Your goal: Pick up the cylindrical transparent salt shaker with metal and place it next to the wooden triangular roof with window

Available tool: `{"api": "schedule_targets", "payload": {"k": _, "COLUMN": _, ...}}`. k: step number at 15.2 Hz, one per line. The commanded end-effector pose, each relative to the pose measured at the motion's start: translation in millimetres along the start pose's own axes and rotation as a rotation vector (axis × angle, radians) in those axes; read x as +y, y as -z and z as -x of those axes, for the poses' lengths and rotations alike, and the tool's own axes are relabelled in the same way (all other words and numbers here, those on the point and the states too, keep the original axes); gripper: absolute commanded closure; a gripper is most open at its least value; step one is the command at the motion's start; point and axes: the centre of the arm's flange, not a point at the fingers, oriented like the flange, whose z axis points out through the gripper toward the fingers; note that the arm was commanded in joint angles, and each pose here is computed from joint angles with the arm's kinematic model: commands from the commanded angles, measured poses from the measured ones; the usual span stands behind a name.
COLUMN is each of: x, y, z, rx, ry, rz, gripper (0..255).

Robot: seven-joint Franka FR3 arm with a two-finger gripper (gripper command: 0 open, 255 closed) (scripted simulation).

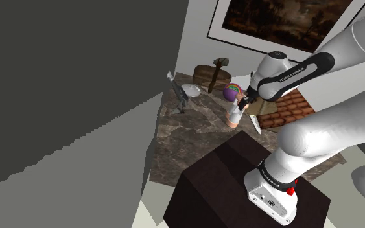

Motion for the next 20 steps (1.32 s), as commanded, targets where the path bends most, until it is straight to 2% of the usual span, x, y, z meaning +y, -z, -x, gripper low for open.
{"api": "schedule_targets", "payload": {"k": 1, "x": -0.7, "y": -10.4, "z": 1.0, "rx": 0.001, "ry": 0.000, "rz": 0.000, "gripper": 0}}
{"api": "schedule_targets", "payload": {"k": 9, "x": -0.7, "y": -13.4, "z": 1.0, "rx": 0.001, "ry": 0.000, "rz": 0.000, "gripper": 0}}
{"api": "schedule_targets", "payload": {"k": 10, "x": -0.7, "y": -13.4, "z": 1.0, "rx": 0.001, "ry": 0.000, "rz": 0.000, "gripper": 255}}
{"api": "schedule_targets", "payload": {"k": 20, "x": 0.8, "y": -8.4, "z": 0.4, "rx": 0.001, "ry": 0.000, "rz": 0.000, "gripper": 255}}
